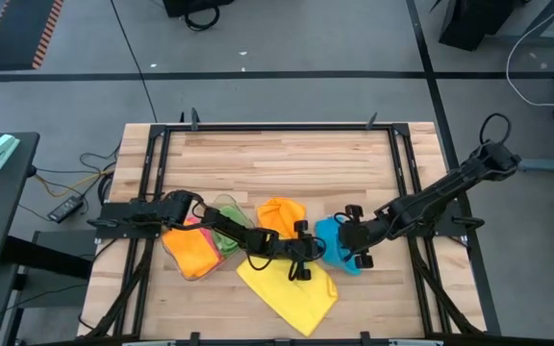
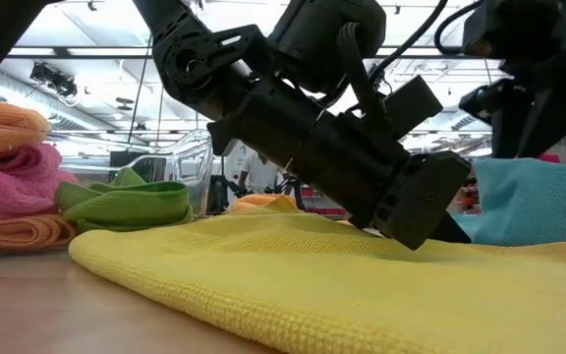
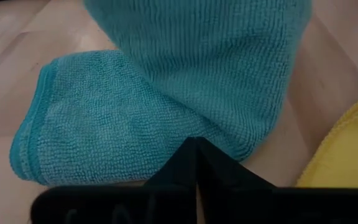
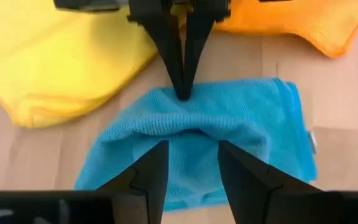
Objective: Fold microfiber towels
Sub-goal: Fold the blue microfiber cloth
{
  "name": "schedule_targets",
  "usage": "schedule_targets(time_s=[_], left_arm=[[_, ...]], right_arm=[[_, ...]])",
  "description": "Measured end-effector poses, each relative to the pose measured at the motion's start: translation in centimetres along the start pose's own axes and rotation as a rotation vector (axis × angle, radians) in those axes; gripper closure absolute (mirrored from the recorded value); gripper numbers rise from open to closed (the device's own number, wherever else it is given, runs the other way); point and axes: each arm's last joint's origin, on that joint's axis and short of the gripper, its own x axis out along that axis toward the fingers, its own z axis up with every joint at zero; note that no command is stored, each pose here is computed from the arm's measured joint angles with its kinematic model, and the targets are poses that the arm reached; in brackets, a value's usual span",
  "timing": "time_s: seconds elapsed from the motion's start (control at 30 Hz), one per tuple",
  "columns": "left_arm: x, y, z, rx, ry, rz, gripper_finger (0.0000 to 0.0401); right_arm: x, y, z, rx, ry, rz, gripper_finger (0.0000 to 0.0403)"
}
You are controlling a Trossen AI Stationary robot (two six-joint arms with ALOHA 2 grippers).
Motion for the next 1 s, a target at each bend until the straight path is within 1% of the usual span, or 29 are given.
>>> schedule_targets(time_s=[0.07, 0.2, 0.23, 0.3, 0.37, 0.47, 0.53, 0.63, 0.7, 0.8, 0.93, 1.0], left_arm=[[0.0, 0.0, 0.0, 0.001, 0.003, 0.000, 0.0391], [0.0, 0.0, 0.0, 0.003, 0.006, 0.000, 0.0382], [0.0, 0.0, 0.0, 0.002, 0.007, 0.001, 0.0380], [0.0, 0.0, 0.0, 0.002, 0.007, 0.001, 0.0376], [0.0, 0.0, 0.0, 0.003, 0.007, 0.001, 0.0376], [0.0, 0.1, 0.0, 0.002, 0.007, 0.002, 0.0382], [0.0, 0.0, 0.0, 0.005, 0.007, 0.002, 0.0388], [0.0, 0.0, 0.0, 0.024, 0.007, 0.002, 0.0392], [0.0, 0.0, 0.0, 0.027, 0.006, 0.002, 0.0391], [0.0, 0.0, 0.0, 0.022, 0.006, 0.002, 0.0380], [-0.2, 0.1, 0.3, 0.023, 0.000, 0.000, 0.0371], [-0.5, -0.1, 0.8, 0.036, -0.016, -0.003, 0.0371]], right_arm=[[-0.5, 0.2, 0.2, -0.032, 0.021, -0.003, 0.0256], [-1.0, 1.5, 0.1, -0.174, 0.011, 0.038, 0.0256], [-1.0, 1.8, 0.0, -0.191, 0.013, 0.046, 0.0256], [-1.1, 2.4, -0.4, -0.159, 0.025, 0.059, 0.0256], [-1.2, 2.6, -0.8, -0.091, 0.059, 0.052, 0.0256], [-1.4, 2.6, -1.9, -0.032, 0.142, -0.010, 0.0256], [-1.6, 2.6, -2.6, -0.014, 0.179, -0.050, 0.0256], [-2.1, 3.0, -3.2, -0.016, 0.205, -0.076, 0.0256], [-2.2, 3.2, -3.4, -0.013, 0.188, -0.106, 0.0256], [-1.4, 3.2, -4.1, -0.009, 0.169, -0.157, 0.0256], [0.1, 3.8, -4.1, 0.008, 0.113, -0.133, 0.0256], [0.6, 4.0, -4.4, 0.010, 0.110, -0.130, 0.0256]])
